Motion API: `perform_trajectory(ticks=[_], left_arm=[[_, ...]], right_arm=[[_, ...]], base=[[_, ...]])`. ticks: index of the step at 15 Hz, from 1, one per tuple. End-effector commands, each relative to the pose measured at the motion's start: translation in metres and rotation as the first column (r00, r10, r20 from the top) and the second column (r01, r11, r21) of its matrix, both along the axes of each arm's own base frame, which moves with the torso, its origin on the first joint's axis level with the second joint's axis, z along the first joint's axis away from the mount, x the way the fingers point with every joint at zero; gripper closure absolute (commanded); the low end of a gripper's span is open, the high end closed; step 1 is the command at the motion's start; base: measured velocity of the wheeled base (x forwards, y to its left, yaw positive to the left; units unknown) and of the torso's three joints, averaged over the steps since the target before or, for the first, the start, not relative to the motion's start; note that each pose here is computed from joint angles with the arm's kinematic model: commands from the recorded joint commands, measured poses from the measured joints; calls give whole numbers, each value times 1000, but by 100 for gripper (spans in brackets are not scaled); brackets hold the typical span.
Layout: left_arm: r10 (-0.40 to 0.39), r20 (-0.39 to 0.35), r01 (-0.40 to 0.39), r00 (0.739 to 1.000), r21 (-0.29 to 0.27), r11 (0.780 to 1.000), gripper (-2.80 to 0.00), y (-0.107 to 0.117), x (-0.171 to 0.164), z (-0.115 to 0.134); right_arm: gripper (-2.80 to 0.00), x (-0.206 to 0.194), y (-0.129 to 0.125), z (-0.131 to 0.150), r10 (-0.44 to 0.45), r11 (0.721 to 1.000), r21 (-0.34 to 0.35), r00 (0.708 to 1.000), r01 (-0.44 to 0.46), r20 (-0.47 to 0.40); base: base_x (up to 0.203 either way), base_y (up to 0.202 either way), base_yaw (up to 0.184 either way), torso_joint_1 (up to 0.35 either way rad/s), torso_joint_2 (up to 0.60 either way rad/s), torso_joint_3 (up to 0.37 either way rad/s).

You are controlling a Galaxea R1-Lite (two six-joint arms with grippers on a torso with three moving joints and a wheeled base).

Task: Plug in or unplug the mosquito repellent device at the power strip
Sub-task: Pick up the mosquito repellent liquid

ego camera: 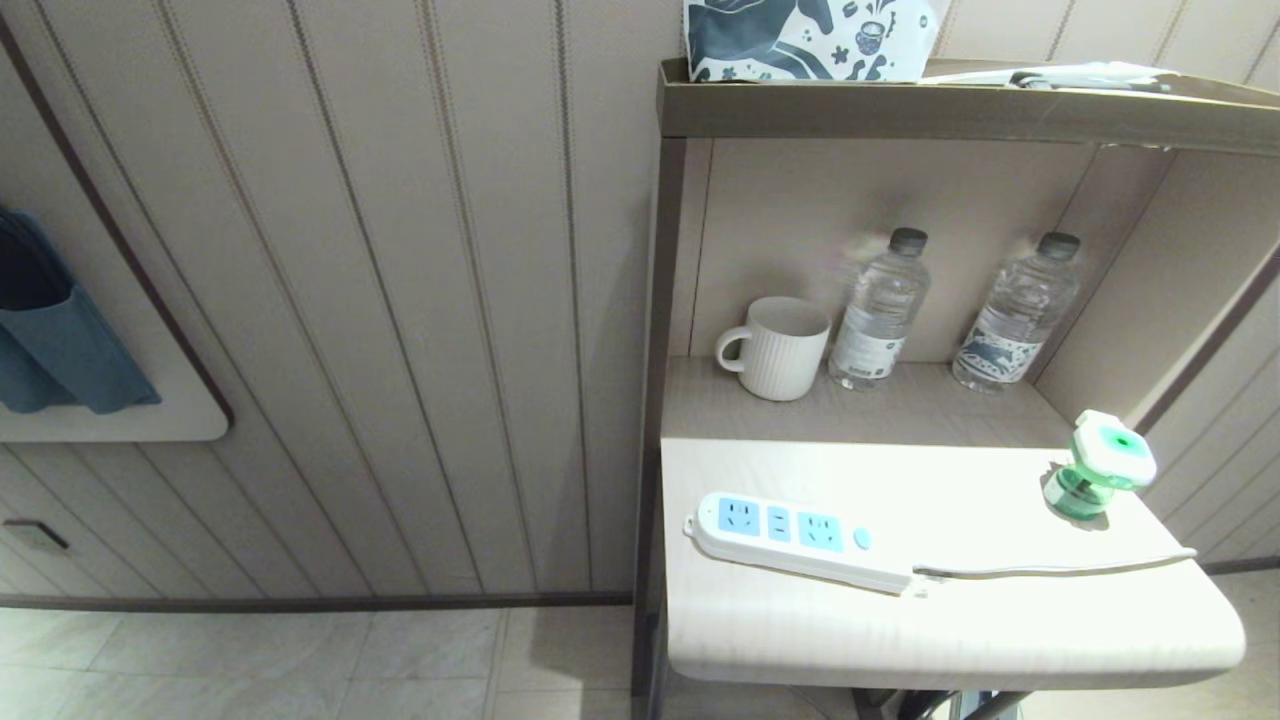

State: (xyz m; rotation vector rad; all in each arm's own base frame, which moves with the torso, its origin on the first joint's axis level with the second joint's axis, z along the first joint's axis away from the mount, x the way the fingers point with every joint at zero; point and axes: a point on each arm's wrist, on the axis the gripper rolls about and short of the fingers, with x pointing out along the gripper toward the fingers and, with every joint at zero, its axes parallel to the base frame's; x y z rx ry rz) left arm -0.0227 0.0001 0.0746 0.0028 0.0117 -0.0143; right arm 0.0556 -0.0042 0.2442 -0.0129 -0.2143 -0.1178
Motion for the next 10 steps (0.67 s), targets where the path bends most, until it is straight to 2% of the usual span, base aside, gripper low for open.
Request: perform_trajectory(ticks=[1,3,4,5,7,9,10], left_arm=[[0,-2,0,1000,0,1000,0,0,0,0],[0,-2,0,1000,0,1000,0,0,0,0],[0,-1,0,1000,0,1000,0,0,0,0],[0,-2,0,1000,0,1000,0,0,0,0],[-1,-2,1,1000,0,1000,0,0,0,0],[0,0,0,1000,0,1000,0,0,0,0],[-1,-2,1,1000,0,1000,0,0,0,0]], right_arm=[[0,11,-1,-6,-1,1000,5,999,1,-44],[0,27,-2,-8,-21,1000,12,999,21,-30],[-280,36,-3,-12,-42,999,21,999,42,-22],[-280,48,-6,-17,-67,997,32,998,67,-14],[-280,67,-15,-21,-123,990,77,990,117,74],[-280,80,-23,-31,-168,983,94,981,158,100],[-280,85,-27,-33,-184,980,96,973,172,142]], base=[[0,0,0,0,0,0],[0,0,0,0,0,0],[0,0,0,0,0,0],[0,0,0,0,0,0],[0,0,0,0,0,0],[0,0,0,0,0,0],[0,0,0,0,0,0]])
